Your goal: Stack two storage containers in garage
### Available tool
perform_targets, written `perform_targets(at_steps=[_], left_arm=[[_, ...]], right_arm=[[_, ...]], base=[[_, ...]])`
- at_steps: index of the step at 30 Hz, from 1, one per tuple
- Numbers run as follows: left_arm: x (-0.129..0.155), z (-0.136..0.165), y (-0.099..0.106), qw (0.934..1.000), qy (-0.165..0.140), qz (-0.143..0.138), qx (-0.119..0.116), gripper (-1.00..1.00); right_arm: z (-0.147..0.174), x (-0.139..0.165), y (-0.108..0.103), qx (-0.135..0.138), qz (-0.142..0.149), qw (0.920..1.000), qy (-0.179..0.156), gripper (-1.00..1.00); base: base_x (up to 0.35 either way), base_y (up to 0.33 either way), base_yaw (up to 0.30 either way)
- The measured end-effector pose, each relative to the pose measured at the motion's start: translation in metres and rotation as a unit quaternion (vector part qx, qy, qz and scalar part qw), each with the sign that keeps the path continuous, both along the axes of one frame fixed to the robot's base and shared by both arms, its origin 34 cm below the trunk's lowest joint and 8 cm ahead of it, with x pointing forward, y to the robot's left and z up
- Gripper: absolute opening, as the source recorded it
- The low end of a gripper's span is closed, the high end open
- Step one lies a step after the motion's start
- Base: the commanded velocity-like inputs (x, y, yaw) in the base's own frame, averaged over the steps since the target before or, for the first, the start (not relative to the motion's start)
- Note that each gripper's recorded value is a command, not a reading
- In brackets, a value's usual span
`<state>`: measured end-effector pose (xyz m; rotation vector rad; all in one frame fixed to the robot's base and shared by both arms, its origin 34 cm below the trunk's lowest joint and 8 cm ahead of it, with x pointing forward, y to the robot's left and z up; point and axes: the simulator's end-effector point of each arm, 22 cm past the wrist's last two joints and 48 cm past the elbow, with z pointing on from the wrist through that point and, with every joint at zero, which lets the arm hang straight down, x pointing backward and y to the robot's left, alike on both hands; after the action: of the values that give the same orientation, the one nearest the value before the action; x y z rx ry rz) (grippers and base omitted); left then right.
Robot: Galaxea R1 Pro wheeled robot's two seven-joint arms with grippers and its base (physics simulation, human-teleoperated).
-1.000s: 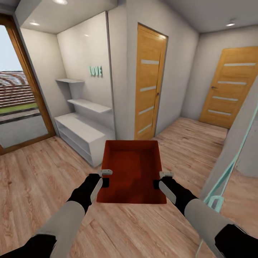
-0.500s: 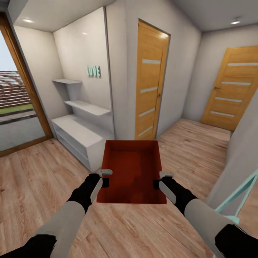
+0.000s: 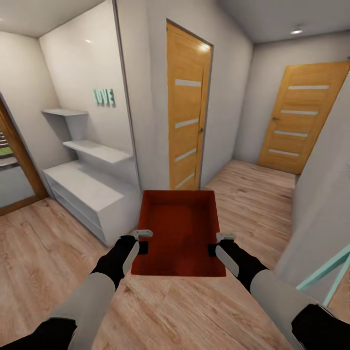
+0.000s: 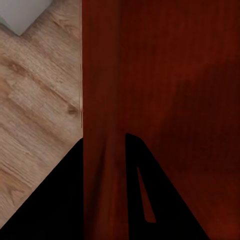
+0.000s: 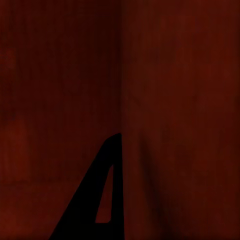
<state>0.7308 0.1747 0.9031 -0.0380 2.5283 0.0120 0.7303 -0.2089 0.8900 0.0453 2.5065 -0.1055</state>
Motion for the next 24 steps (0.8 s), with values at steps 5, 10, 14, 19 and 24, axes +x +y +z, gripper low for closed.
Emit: perform_targets(at_steps=[5,10,14,19,24], left_arm=[[0.0000,0.0000,0.0000,1.0000,0.000,0.000,0.000,-1.00],[0.0000,0.0000,0.0001,1.0000,0.000,0.000,0.000,-1.00],[0.0000,-0.0001,0.0003,1.0000,0.000,0.000,0.000,-1.00],[-0.0001,0.0000,0.0001,1.0000,0.000,0.000,0.000,-1.00],[-0.0001,0.0000,0.0001,1.0000,0.000,0.000,0.000,-1.00]], right_arm=[[0.0000,0.0000,0.0000,0.000,0.000,1.0000,0.000,-1.00],[0.0000,0.0000,0.0001,0.000,0.000,1.0000,0.000,-1.00],[0.0000,0.0000,0.0003,0.000,0.000,1.0000,0.000,-1.00],[0.0000,0.0000,0.0001,0.000,0.000,1.0000,0.000,-1.00],[0.0000,0.0000,0.0001,0.000,0.000,1.0000,0.000,-1.00]], base=[[0.321,0.000,-0.237],[0.321,0.000,-0.077],[0.321,0.000,-0.008],[0.321,0.000,-0.001],[0.321,0.000,0.000]])
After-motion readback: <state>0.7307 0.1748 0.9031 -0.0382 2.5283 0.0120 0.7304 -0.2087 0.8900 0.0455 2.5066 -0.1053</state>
